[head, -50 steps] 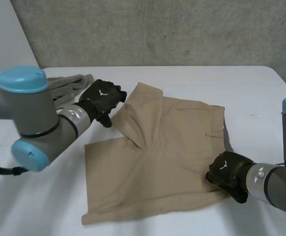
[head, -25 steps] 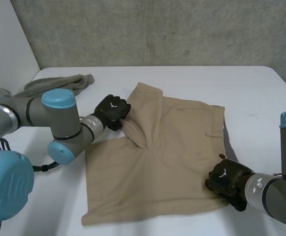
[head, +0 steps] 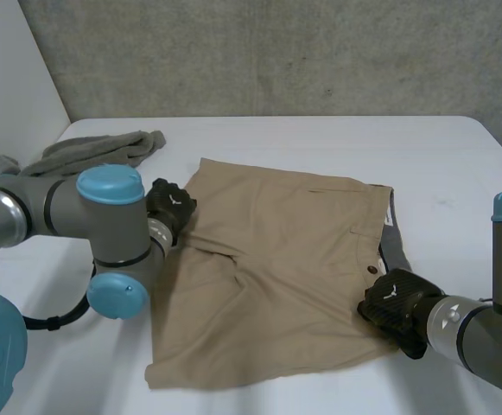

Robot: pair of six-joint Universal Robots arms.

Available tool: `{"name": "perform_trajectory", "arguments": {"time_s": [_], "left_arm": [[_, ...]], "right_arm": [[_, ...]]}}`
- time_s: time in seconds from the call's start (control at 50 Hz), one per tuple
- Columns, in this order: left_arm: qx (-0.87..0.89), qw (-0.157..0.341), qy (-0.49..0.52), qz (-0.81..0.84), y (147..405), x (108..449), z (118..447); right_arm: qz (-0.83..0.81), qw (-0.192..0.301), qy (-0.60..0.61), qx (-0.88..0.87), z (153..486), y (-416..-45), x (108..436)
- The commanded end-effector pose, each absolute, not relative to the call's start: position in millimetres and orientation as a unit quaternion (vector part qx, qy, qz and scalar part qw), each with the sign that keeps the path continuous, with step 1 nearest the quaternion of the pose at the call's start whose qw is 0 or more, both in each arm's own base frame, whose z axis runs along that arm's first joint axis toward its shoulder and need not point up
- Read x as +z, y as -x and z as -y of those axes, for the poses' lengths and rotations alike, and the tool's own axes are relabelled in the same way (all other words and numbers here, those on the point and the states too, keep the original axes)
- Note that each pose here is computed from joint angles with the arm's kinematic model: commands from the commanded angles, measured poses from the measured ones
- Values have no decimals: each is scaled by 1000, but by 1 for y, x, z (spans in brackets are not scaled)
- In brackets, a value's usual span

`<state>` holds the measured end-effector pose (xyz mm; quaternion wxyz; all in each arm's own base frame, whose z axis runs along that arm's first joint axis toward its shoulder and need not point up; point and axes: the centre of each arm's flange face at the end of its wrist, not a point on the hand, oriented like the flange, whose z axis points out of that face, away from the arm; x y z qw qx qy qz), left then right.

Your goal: Fold the laundry.

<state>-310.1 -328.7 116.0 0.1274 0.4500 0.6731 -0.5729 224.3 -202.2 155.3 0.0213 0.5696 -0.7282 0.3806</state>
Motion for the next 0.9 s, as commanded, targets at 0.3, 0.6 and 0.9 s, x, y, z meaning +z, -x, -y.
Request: {"name": "perform_trajectory", "arguments": {"time_s": [0.3,0.6,0.9], "left_arm": [[-585,-1,-318,-746,261,212,221],[-432,-68,-368,-821,235,175,135],[-429,-56,-367,-823,245,141,144]], "right_arm": [[736,18,-530,421,213,-227,164],[740,16,-509,440,218,-228,165],[735,19,-497,460,214,-226,179]]}}
